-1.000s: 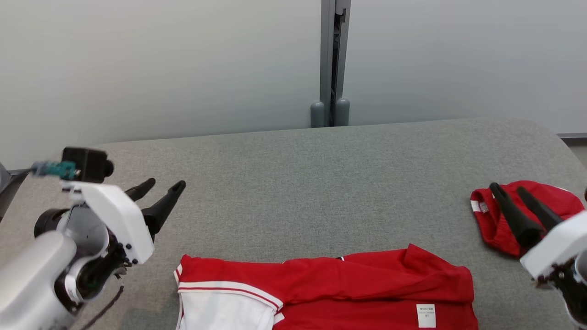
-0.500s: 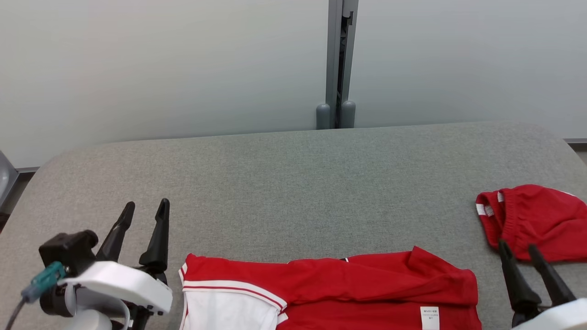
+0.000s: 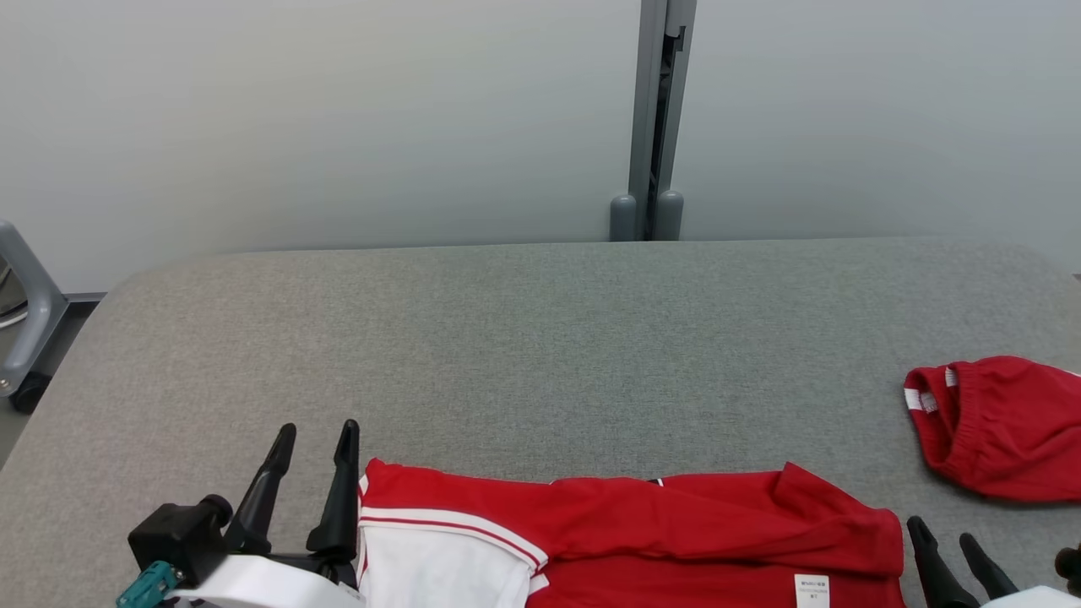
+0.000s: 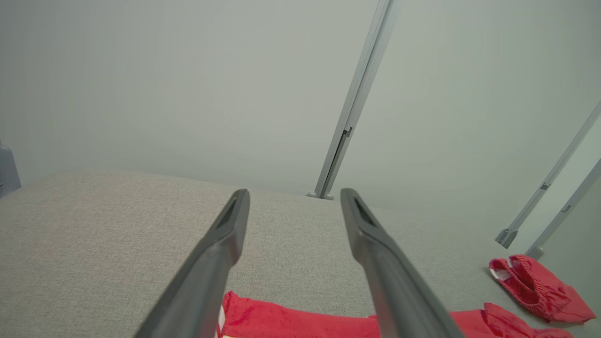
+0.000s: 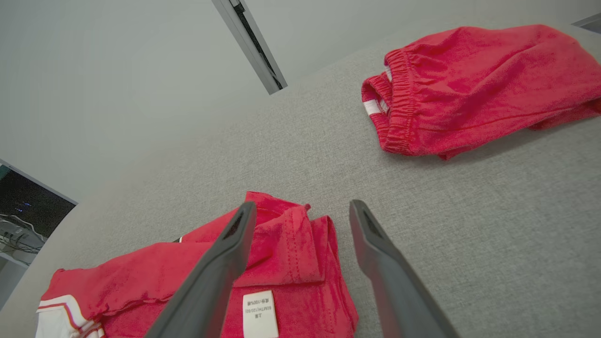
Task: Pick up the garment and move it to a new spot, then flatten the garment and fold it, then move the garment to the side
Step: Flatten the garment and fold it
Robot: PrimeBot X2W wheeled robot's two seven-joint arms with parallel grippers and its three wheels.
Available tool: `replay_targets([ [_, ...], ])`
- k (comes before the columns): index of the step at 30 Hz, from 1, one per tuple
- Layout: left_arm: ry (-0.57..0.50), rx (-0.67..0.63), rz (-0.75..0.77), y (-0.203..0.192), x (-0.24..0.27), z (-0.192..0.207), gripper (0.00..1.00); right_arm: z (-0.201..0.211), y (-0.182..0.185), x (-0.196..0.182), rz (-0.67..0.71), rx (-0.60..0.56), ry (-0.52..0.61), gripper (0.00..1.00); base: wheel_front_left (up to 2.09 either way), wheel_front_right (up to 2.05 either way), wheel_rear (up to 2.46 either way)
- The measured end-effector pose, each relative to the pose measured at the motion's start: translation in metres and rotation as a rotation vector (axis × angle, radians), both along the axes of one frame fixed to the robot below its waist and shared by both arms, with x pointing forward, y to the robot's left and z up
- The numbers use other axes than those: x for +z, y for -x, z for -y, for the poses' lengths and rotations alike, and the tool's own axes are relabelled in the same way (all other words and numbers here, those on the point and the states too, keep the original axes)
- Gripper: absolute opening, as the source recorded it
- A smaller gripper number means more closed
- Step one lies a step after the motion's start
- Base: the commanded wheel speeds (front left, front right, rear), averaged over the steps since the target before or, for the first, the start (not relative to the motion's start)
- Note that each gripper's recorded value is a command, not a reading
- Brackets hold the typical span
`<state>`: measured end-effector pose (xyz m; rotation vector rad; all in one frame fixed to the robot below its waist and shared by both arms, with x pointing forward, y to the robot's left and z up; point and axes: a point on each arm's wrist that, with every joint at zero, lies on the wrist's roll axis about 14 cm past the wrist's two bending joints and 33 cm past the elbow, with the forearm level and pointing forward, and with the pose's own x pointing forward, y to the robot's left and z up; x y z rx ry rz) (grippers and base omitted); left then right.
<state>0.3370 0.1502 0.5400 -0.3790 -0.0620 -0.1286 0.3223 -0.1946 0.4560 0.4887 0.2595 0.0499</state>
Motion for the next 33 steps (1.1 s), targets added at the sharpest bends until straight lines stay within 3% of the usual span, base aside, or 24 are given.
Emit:
replay_targets([
  [5,-0.001,-0.012,-0.003,0.002,-0.004,0.004,1.00,-0.010,-0.006,-0.026,-0.140,0.046,-0.032,1.00,0.00,0.00,0.00],
  [9,0.000,-0.018,0.004,0.002,-0.003,0.005,1.00,-0.014,-0.013,-0.032,-0.171,0.062,-0.045,1.00,0.00,0.00,0.00],
  [16,-0.010,0.005,-0.006,0.006,-0.007,-0.003,1.00,-0.022,-0.001,-0.077,-0.382,0.093,-0.082,1.00,0.00,0.00,0.00],
  [30,-0.012,0.031,-0.026,0.012,-0.013,-0.012,1.00,-0.051,-0.015,-0.085,-0.437,0.150,-0.117,1.00,0.00,0.00,0.00],
  [31,-0.012,0.032,-0.026,0.012,-0.013,-0.013,1.00,-0.053,-0.016,-0.086,-0.440,0.156,-0.117,0.43,0.00,0.00,0.00],
  [32,-0.012,0.033,-0.026,0.012,-0.013,-0.013,1.00,-0.054,-0.017,-0.086,-0.442,0.160,-0.117,0.00,0.00,0.00,0.00],
  [33,-0.013,0.035,-0.028,0.012,-0.014,-0.014,1.00,-0.056,-0.018,-0.086,-0.444,0.164,-0.119,0.00,0.00,0.00,0.00],
])
